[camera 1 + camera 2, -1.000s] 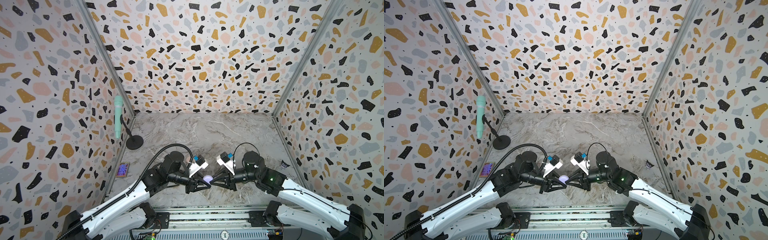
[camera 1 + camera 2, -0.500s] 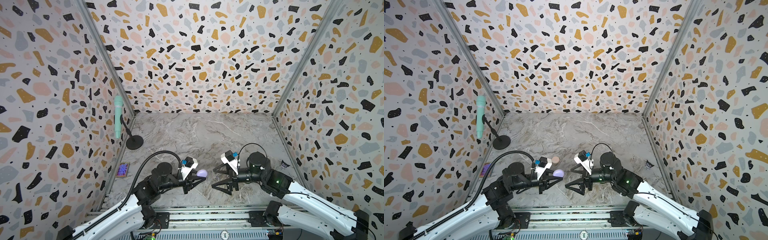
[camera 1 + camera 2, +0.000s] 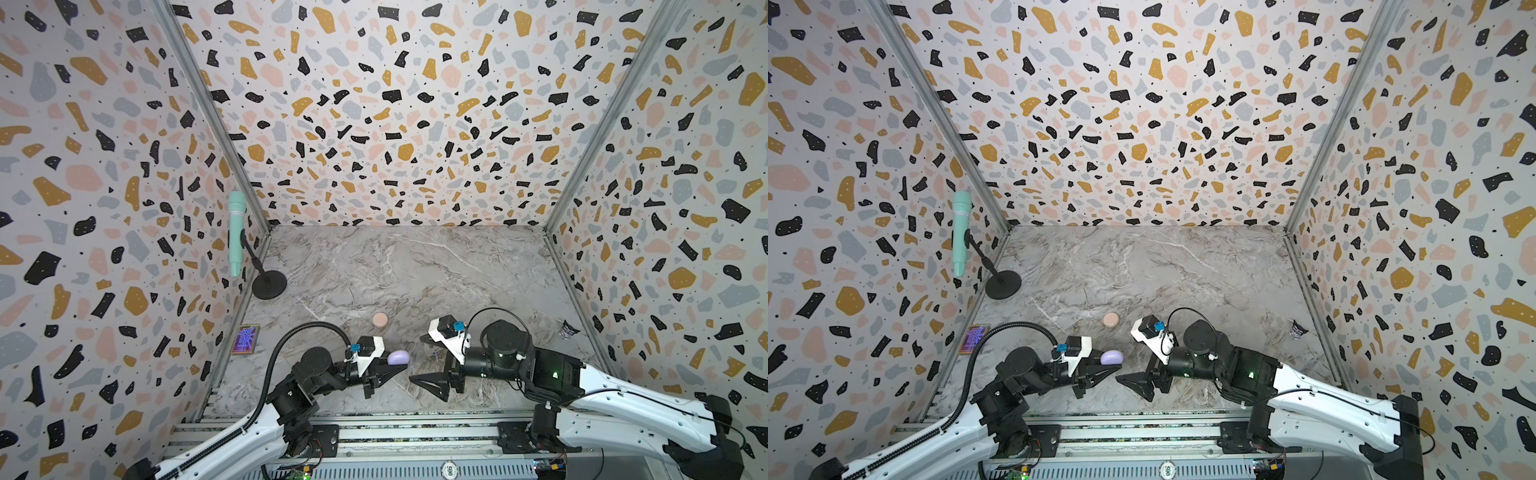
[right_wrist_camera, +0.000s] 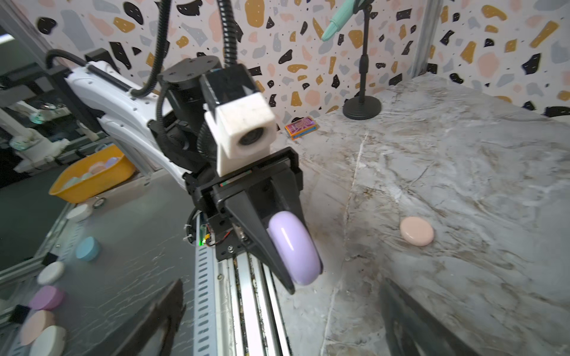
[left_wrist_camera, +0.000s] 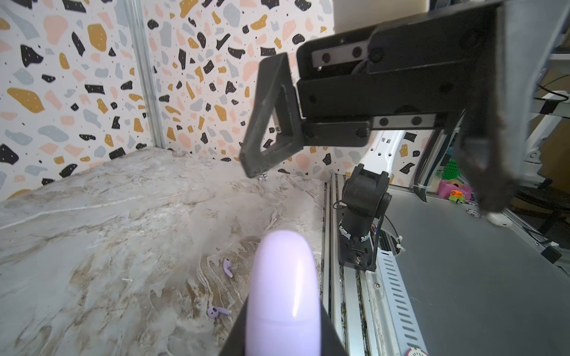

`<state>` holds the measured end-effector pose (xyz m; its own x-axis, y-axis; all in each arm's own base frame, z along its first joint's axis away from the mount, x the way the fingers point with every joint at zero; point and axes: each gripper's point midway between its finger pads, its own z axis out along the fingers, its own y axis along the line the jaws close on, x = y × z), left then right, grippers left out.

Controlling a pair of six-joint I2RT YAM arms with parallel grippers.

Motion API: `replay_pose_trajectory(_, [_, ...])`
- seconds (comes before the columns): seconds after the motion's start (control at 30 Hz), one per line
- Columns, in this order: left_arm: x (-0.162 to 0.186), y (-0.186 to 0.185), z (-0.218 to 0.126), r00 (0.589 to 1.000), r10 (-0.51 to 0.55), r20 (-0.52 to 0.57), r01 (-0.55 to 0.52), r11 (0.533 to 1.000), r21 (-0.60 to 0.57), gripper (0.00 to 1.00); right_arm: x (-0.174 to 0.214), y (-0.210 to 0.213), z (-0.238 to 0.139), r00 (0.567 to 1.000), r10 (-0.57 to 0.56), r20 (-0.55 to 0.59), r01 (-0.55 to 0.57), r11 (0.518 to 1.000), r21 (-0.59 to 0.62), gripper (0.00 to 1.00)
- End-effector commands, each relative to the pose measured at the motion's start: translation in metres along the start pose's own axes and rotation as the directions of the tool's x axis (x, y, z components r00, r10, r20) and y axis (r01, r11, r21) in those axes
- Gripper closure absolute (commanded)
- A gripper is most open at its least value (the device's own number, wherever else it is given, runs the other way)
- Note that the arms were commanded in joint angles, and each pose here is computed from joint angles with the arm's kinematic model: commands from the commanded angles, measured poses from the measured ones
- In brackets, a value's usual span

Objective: Insert the wireless bluetooth earbuds into the charging case
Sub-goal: 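Release the lid with the right gripper while the left gripper holds the case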

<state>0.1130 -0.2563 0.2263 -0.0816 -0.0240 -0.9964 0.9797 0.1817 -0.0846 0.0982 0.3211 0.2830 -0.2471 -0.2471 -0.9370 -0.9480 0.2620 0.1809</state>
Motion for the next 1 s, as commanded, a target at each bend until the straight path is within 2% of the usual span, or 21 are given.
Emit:
replay_pose_trajectory(0.0, [-0.028, -0.013, -0.006, 0.988, 0.107, 0.114, -0.111, 0.993, 0.028, 1.0, -0.005, -0.016, 0.007, 0.997, -0.077, -0.022, 0.079, 0.987, 0.138, 0.01])
replay_pose_trajectory(0.17, [-0.021, -0.026, 0.0, 0.992, 0.093, 0.083, -0.101, 0.99, 0.102, 1.0, -0.007, -0.01, 0.02, 0.988, -0.146, -0.046, 0.152, 0.972, 0.178, 0.01])
replay_pose_trajectory(0.43, [-0.02, -0.031, -0.001, 0.991, 0.101, 0.083, -0.11, 0.987, 0.116, 1.0, -0.02, -0.023, 0.008, 0.987, -0.156, -0.025, 0.157, 0.951, 0.266, 0.01])
replay_pose_trajectory(0.97, [-0.015, -0.043, 0.001, 0.993, 0.102, 0.063, -0.112, 0.977, 0.181, 1.0, -0.026, -0.031, 0.001, 0.986, -0.158, -0.044, 0.164, 0.932, 0.323, 0.01])
